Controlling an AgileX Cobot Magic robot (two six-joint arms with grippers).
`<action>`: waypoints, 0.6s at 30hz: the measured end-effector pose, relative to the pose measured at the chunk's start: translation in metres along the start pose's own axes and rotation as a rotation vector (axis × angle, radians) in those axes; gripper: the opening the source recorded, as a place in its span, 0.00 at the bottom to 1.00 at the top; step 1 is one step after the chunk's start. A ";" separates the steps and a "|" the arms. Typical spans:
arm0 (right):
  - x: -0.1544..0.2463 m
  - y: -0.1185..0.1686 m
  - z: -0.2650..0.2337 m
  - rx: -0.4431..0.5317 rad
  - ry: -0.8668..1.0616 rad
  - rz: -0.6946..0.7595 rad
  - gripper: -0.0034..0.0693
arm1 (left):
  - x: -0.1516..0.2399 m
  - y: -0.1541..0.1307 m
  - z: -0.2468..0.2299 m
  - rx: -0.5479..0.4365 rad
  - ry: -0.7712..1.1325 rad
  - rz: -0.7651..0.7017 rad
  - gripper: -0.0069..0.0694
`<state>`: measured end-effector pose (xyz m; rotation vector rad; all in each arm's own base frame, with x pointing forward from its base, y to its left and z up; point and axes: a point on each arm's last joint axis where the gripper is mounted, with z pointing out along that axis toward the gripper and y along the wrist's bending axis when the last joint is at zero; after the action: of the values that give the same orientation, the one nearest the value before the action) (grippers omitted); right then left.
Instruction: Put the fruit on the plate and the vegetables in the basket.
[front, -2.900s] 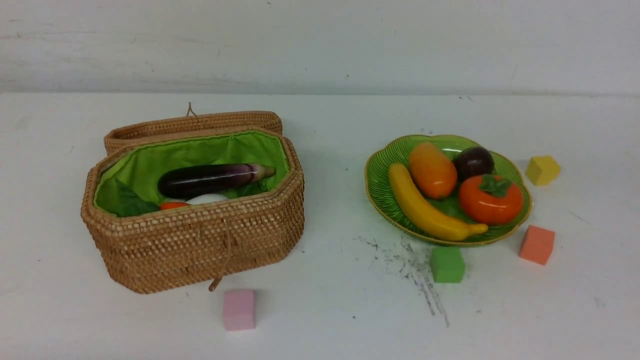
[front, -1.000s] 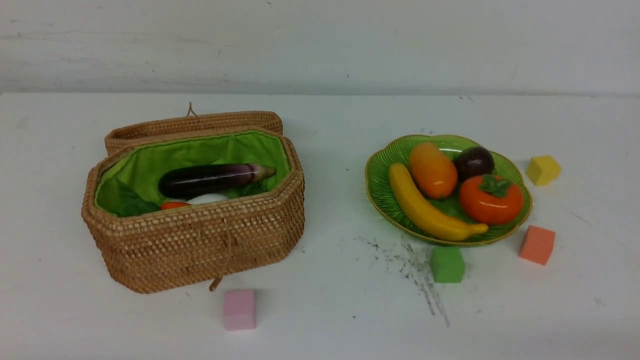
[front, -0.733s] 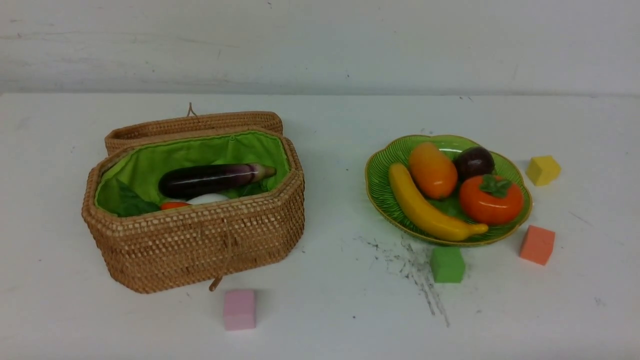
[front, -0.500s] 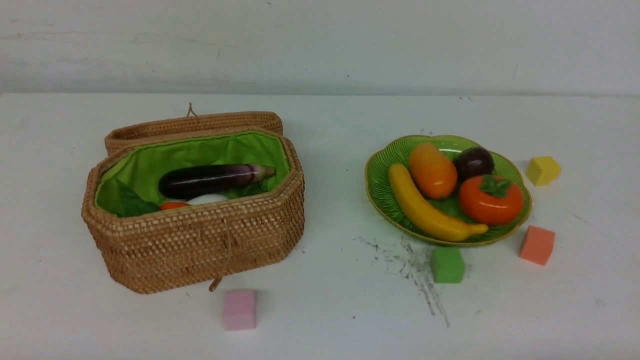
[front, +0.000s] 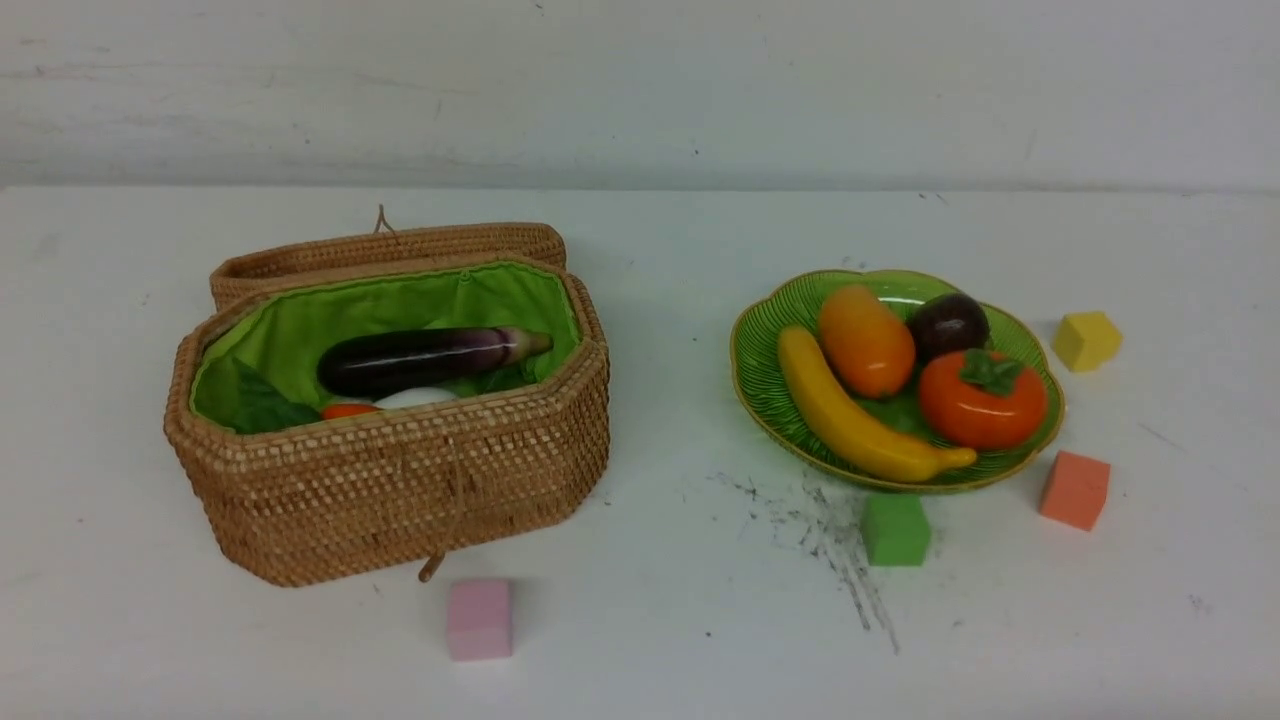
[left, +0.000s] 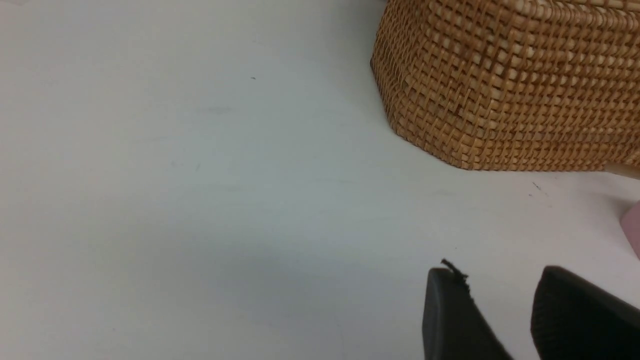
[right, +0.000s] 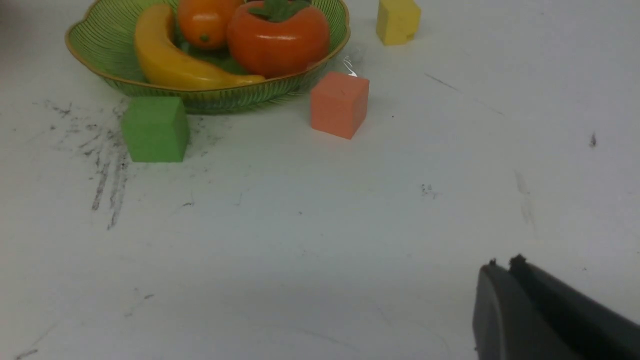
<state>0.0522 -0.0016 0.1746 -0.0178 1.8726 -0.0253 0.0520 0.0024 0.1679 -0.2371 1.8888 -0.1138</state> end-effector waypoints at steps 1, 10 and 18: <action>0.000 0.000 0.000 0.000 0.000 0.000 0.10 | 0.000 0.000 0.000 0.000 0.000 0.000 0.40; 0.000 0.000 0.000 0.000 0.000 0.001 0.11 | 0.000 0.000 0.000 0.000 0.000 0.000 0.40; 0.000 0.000 0.000 0.000 0.000 0.001 0.13 | 0.000 0.000 0.000 0.000 0.000 0.000 0.40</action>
<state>0.0522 -0.0016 0.1746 -0.0173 1.8726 -0.0244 0.0520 0.0024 0.1679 -0.2371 1.8888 -0.1138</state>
